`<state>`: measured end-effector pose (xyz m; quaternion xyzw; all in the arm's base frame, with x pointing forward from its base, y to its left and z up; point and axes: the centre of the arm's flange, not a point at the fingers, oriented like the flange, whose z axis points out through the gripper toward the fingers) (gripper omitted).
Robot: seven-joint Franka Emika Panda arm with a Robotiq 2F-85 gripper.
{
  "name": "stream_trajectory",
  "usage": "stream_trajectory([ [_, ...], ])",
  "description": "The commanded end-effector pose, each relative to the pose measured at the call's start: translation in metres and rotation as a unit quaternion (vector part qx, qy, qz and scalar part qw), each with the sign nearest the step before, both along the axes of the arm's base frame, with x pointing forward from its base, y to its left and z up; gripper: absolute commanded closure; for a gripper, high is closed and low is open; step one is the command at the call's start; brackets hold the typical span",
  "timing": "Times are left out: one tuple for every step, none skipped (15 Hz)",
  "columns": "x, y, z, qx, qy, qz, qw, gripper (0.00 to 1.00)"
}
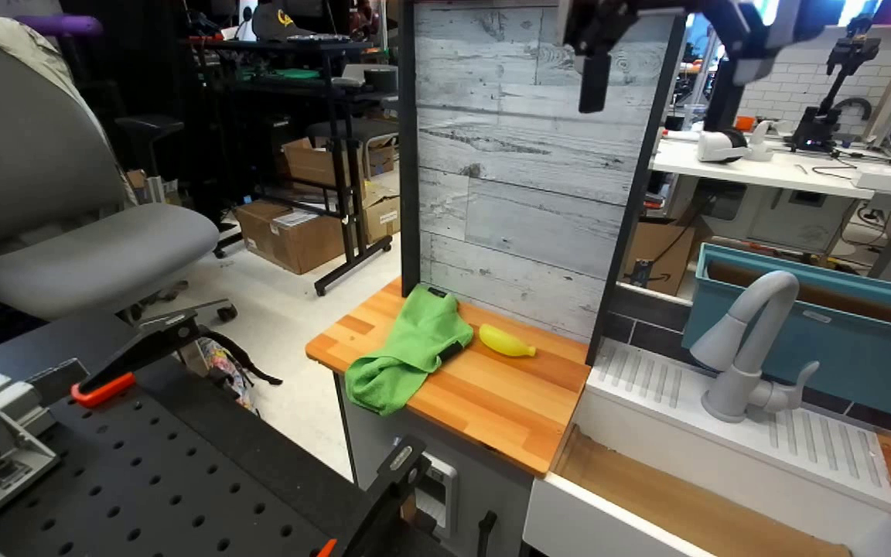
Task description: Push the grey tap to the left
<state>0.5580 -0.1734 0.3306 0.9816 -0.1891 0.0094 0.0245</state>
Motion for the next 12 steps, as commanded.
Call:
stream_trajectory([
  [0.044,-0.040,-0.026,0.009,0.014,-0.009,0.9998,0.00],
  [0.049,-0.049,-0.034,0.009,0.016,-0.013,0.9997,0.00],
  [0.055,-0.059,-0.043,0.010,0.021,-0.016,0.9996,0.00],
  [0.060,-0.068,-0.051,0.012,0.024,-0.019,0.9995,0.00],
  [0.064,-0.078,-0.061,0.013,0.028,-0.021,0.9993,0.00],
  [0.068,-0.086,-0.070,0.014,0.032,-0.021,0.9992,0.00],
  [0.071,-0.094,-0.079,0.015,0.034,-0.024,0.9990,0.00],
  [0.076,-0.100,-0.088,0.018,0.037,-0.026,0.9988,0.00],
  [0.080,-0.106,-0.098,0.023,0.039,-0.027,0.9986,0.00],
  [0.084,-0.110,-0.107,0.027,0.040,-0.031,0.9984,0.00],
  [0.089,-0.113,-0.115,0.032,0.041,-0.035,0.9980,0.00],
  [0.094,-0.116,-0.123,0.035,0.038,-0.042,0.9978,0.00],
])
